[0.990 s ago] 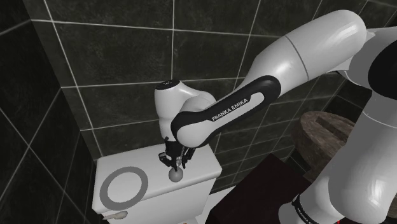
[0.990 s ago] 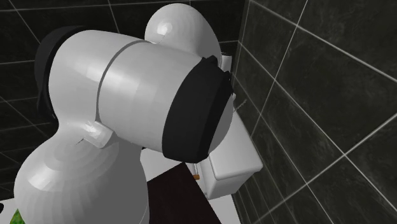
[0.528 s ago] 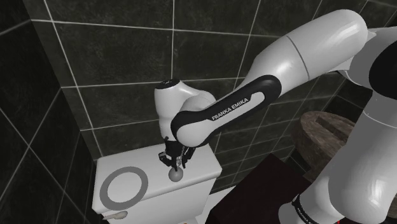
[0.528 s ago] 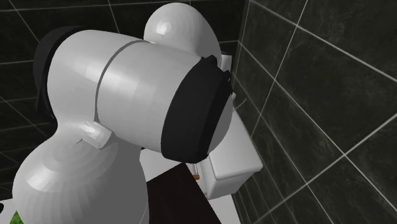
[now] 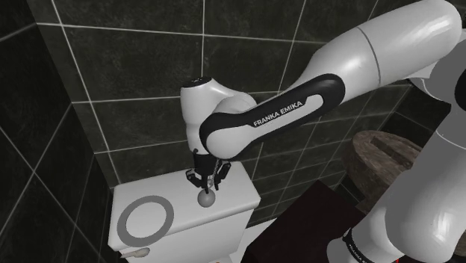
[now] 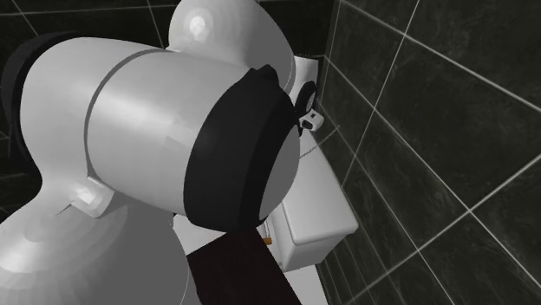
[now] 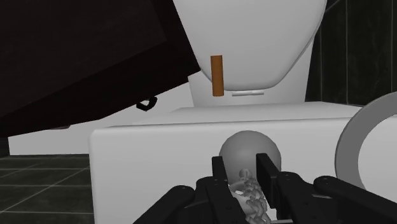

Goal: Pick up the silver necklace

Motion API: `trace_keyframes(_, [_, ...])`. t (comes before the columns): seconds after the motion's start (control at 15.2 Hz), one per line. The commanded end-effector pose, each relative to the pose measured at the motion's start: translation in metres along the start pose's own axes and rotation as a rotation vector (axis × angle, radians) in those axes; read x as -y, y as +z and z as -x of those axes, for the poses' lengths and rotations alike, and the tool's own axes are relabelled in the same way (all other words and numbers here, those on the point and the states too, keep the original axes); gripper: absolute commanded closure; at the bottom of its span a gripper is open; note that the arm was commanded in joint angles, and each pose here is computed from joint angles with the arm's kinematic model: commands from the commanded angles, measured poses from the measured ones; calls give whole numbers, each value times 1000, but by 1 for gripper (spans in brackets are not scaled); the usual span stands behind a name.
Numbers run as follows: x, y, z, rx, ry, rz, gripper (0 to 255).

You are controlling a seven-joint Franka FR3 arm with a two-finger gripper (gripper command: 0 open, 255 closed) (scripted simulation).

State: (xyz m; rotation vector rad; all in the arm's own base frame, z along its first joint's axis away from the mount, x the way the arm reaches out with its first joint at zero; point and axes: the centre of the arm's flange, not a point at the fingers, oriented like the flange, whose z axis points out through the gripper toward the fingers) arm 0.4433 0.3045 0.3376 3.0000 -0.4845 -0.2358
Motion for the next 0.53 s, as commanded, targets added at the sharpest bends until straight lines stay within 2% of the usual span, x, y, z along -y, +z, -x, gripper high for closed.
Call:
trace_keyframes(0.0, [-1, -10, 1, 0, 0, 0, 255])
trace_keyframes(0.33, [-4, -36, 5, 0, 0, 0, 255])
trace_keyframes(0.46, [-4, -37, 5, 0, 0, 0, 255])
